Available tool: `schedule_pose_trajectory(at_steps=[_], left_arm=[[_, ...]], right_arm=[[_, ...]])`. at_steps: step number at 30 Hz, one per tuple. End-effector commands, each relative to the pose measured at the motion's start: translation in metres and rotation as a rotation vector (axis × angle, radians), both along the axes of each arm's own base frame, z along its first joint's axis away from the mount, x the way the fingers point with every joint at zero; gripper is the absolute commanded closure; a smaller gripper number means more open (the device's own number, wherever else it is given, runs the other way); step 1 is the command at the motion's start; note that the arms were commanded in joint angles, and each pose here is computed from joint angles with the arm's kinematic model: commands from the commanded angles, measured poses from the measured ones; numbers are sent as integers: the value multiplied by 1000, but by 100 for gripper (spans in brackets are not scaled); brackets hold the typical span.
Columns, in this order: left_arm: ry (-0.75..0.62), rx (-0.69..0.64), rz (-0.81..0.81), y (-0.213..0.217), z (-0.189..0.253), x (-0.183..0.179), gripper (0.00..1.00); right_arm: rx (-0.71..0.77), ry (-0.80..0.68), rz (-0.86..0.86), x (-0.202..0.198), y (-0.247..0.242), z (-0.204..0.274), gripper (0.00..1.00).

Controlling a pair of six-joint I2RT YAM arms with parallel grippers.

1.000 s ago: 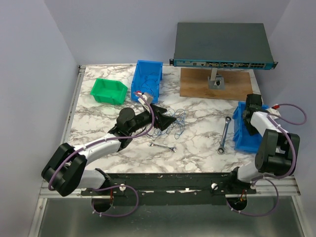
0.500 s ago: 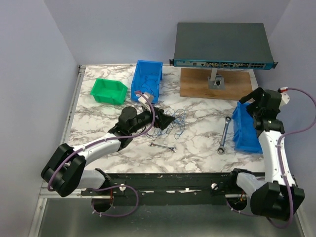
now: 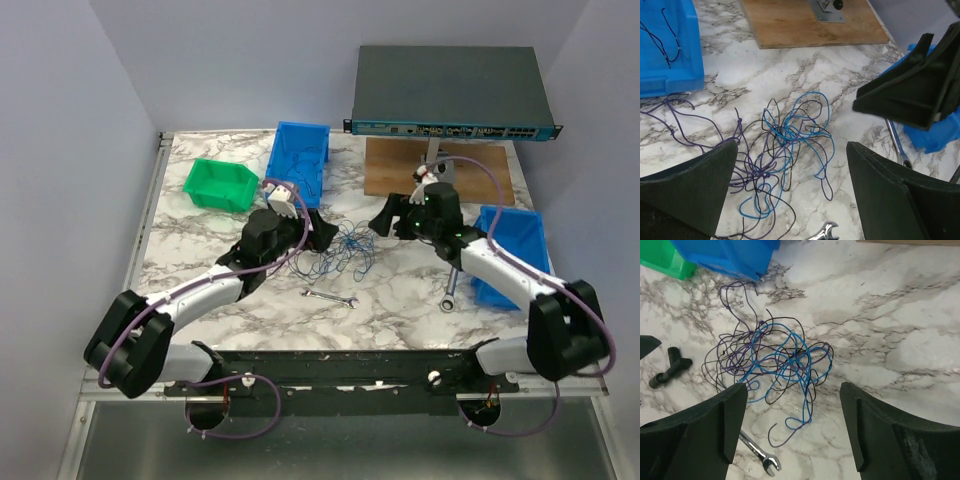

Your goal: Untangle the cables

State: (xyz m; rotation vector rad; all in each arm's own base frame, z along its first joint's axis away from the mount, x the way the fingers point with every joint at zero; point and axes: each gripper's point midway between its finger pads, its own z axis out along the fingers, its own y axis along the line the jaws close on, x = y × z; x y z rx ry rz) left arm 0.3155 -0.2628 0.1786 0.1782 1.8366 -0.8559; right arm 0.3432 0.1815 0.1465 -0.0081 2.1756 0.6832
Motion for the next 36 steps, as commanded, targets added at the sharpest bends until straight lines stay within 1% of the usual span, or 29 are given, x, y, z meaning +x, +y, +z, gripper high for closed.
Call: schedule_pose_trajectory(at_steps=[1,4,8,9,11,12,13,15,16,17,18,20,21,22,23,24,26,28,30,33,35,36], left_arm=[[95,22,-44,-12,-12,12,11],[175,63,-42,-16,-28,22,16],[268,109,-43,-18,-50,29,23],[295,124,-44,-19,-55,31,24],[357,131,-72,-24,-67,31,29],[383,122,-96,-28,-72,30,31],[401,114,-113,-32,-75,30,33],[444,110,-135,-36,-84,30,35],[461,113,-154,-39,-87,30,37],[476,117,-161,-40,-90,31,39],[492,126,-166,-41,-93,32,39],[510,131,-181,-44,-98,31,39],[516,132,-190,-45,-99,31,42],[522,131,-201,-47,-100,30,48],[526,131,-214,-48,-101,29,56],[531,124,-229,-50,-101,29,69],[553,98,-254,-54,-103,27,86],[566,70,-261,-54,-104,27,98],[574,41,-246,-50,-105,30,100],[536,-39,-198,-35,-96,35,100],[496,-86,-163,-23,-86,38,100],[480,-99,-138,-17,-83,40,100]], right_arm=[[2,-86,99,24,37,-15,23],[12,-64,63,37,48,-31,34],[-9,-110,28,44,55,-44,51],[-13,-115,19,44,55,-48,59],[0,-147,17,41,56,-46,79],[12,-174,14,40,56,-41,84],[14,-187,9,38,54,-41,86],[11,-222,-15,35,49,-38,86],[10,-233,-25,32,46,-39,87],[7,-246,-52,33,41,-38,92],[10,-253,-61,31,39,-39,93],[16,-268,-66,28,37,-39,93],[22,-282,-69,27,37,-37,93],[22,-289,-77,24,34,-39,93],[22,-302,-98,24,31,-37,94],[17,-308,-129,23,25,-37,93],[13,-321,-191,24,14,-33,89],[5,-334,-246,23,2,-30,89],[8,-350,-305,22,-9,-26,90],[7,-355,-387,21,-24,-26,91],[-3,-342,-448,23,-33,-29,98],[-12,-333,-483,25,-38,-31,99]])
